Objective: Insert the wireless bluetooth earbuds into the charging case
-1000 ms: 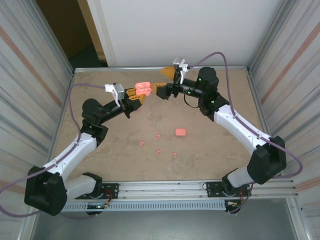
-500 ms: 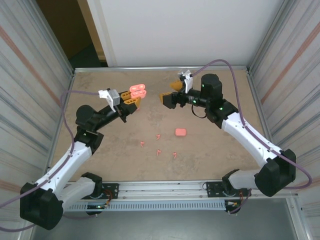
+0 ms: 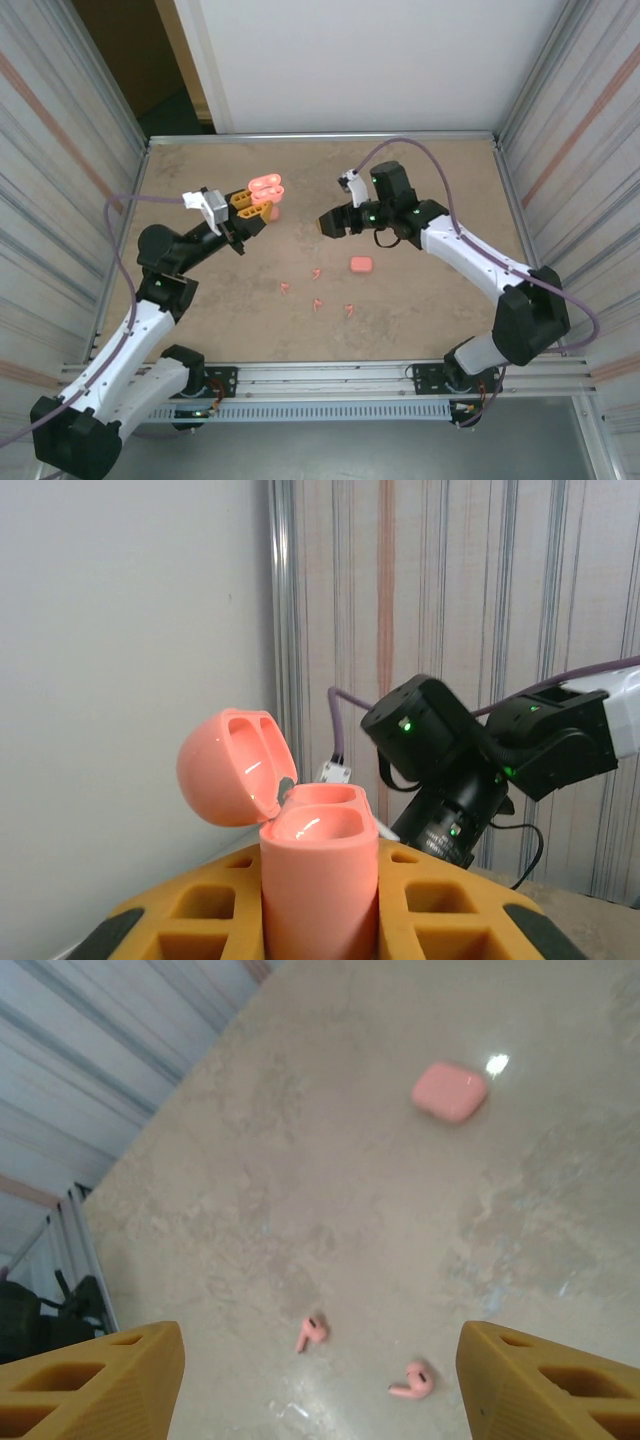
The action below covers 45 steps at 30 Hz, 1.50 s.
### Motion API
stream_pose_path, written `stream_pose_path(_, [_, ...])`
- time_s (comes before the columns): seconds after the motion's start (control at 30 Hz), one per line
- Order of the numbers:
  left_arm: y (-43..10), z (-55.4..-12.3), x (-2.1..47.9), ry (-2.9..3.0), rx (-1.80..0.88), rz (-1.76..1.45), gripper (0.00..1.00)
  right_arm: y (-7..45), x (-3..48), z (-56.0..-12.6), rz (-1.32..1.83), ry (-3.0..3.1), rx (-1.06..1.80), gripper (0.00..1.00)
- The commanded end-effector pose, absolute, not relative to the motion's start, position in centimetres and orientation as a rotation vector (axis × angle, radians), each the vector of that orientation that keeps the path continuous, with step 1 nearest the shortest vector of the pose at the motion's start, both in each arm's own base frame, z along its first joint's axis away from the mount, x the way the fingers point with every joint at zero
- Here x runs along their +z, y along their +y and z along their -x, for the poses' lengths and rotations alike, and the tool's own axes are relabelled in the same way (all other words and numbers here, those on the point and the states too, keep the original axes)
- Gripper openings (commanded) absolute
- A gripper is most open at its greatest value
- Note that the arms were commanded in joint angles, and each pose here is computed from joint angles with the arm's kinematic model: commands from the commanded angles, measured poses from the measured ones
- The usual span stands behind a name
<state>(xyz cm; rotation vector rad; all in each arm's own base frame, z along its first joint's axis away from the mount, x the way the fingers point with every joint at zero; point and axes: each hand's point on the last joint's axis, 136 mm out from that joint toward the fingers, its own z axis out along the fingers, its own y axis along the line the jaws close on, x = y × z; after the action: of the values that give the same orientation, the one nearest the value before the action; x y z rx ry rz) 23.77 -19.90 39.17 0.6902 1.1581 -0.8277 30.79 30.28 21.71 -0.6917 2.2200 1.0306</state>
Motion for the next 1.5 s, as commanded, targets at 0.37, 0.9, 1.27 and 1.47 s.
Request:
stream_pose_path(0.37, [-19.5,-23.0,39.9,1.129,-0.802,-0.687,0.0,34.3,14.9,-28.7,0.845,2.438,1.028,0.63])
stream_pose_path(0.9, [-19.4,-23.0,39.9,1.141,-0.796,-0.686,0.0,37.0,11.2,-28.4,0.953,2.514,1.035,0.57])
stream_pose_path(1.27, [-19.3,-22.8,39.7,1.146,-0.789,-0.689,0.0,38.1,9.4,-27.7,1.022,2.554,1.021,0.53])
stream_pose_path(1.47, [-19.3,-22.8,39.6,1.151,-0.789,-0.688,0.0,38.9,8.4,-27.1,1.074,2.564,1.011,0.52])
